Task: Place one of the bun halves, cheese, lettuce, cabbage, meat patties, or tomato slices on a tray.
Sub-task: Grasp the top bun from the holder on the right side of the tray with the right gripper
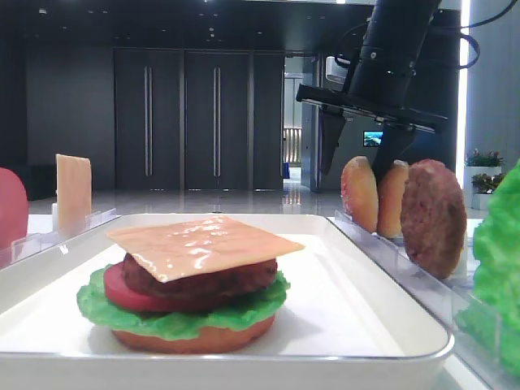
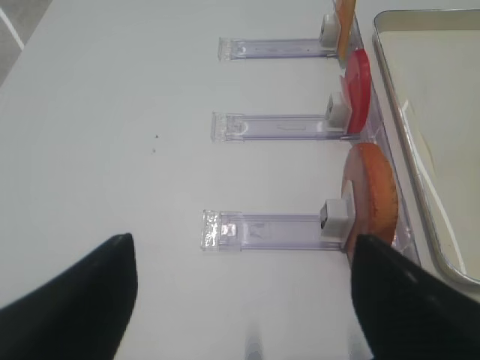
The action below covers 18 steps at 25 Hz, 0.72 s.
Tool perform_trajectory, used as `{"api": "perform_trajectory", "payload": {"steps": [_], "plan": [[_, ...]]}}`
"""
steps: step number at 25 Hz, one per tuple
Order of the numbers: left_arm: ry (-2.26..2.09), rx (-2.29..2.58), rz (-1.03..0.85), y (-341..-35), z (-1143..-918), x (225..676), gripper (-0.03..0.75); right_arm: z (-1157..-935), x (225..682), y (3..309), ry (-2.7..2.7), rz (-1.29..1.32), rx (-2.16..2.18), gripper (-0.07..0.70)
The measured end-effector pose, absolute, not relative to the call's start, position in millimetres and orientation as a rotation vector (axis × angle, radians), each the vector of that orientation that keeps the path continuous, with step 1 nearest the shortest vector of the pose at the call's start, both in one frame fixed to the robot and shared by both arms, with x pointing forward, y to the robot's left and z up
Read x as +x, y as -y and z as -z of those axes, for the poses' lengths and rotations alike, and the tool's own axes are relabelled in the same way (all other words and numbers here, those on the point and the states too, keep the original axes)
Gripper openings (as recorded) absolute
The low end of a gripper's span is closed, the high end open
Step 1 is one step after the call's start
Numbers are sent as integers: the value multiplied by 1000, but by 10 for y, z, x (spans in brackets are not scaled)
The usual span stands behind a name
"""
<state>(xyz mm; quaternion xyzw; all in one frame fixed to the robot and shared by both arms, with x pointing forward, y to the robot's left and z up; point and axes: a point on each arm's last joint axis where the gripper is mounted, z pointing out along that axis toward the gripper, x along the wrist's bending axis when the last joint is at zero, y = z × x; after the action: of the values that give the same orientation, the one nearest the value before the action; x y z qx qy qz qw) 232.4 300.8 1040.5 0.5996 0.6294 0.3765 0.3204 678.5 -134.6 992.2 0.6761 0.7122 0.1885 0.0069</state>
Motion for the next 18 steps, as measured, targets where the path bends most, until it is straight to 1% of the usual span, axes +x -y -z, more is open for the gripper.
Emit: {"api": "perform_trajectory", "payload": {"steps": [4, 7, 10, 15, 18], "plan": [[-1654, 1576, -989, -3008, -10405, 2324, 692, -9908, 6795, 1351, -2227, -585, 2102, 424], [-1654, 1576, -989, -3008, -10405, 2324, 692, -9906, 6795, 1353, -2229, -578, 2093, 406], [-1654, 1576, -989, -3008, -10405, 2324, 692, -9904, 6797, 1361, -2230, -564, 2075, 362], [-1654, 1576, -989, -3008, -10405, 2324, 692, -9896, 6801, 1381, -2236, -536, 2045, 235], [-1654, 1576, -989, -3008, -10405, 2324, 692, -9897, 6805, 1383, -2238, -536, 2035, 223]]}}
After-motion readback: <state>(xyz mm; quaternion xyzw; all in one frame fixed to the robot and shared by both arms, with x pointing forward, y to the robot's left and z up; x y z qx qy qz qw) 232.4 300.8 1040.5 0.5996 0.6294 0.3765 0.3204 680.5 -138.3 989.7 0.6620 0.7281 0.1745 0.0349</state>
